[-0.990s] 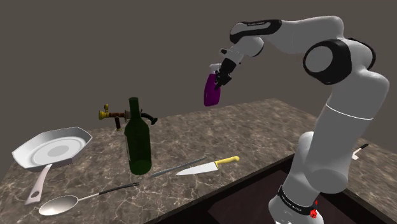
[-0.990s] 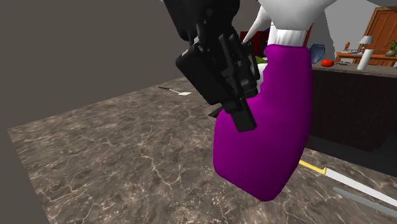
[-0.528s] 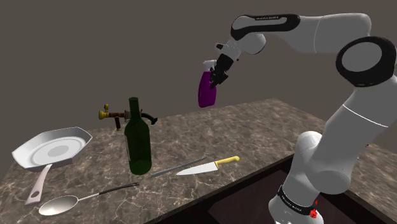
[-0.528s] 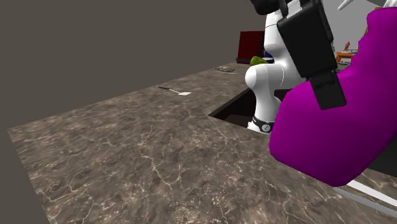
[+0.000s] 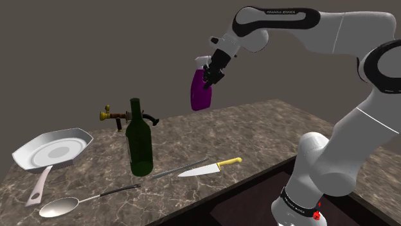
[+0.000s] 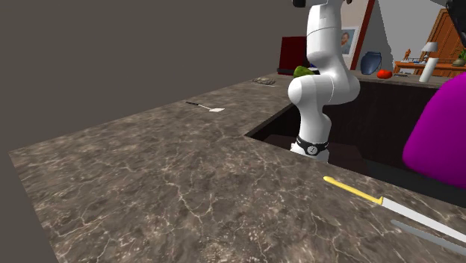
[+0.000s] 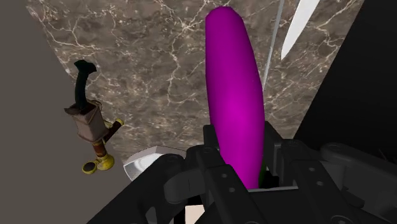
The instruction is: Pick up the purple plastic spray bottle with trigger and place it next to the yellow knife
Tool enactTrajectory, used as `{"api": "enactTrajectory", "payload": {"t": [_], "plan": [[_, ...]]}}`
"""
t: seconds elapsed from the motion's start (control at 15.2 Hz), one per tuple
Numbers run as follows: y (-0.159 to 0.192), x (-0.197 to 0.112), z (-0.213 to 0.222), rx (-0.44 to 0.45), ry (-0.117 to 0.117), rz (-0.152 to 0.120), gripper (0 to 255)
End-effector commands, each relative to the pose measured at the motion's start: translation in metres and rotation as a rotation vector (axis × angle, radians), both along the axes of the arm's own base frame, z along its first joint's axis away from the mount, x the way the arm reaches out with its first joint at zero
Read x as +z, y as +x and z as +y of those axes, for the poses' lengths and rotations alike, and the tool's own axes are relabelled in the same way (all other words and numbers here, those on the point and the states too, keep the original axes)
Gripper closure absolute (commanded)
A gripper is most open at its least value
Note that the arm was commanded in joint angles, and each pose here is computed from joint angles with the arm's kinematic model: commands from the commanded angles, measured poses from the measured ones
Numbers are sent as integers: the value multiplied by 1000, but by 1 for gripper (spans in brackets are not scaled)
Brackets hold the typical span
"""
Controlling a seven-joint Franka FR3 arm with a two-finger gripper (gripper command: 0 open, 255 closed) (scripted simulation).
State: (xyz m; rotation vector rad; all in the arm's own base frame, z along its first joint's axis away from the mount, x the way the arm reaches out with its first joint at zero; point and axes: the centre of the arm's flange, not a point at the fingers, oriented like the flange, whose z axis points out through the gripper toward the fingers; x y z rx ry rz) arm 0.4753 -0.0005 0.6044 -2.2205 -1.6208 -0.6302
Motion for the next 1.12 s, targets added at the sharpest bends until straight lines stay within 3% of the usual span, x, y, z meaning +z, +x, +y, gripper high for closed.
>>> {"api": "enactTrajectory", "payload": {"t": [0.0, 1.06], "plan": [[-12, 10, 24, -2, 0, -1, 255], [-73, 75, 215, -2, 0, -1, 255]]}}
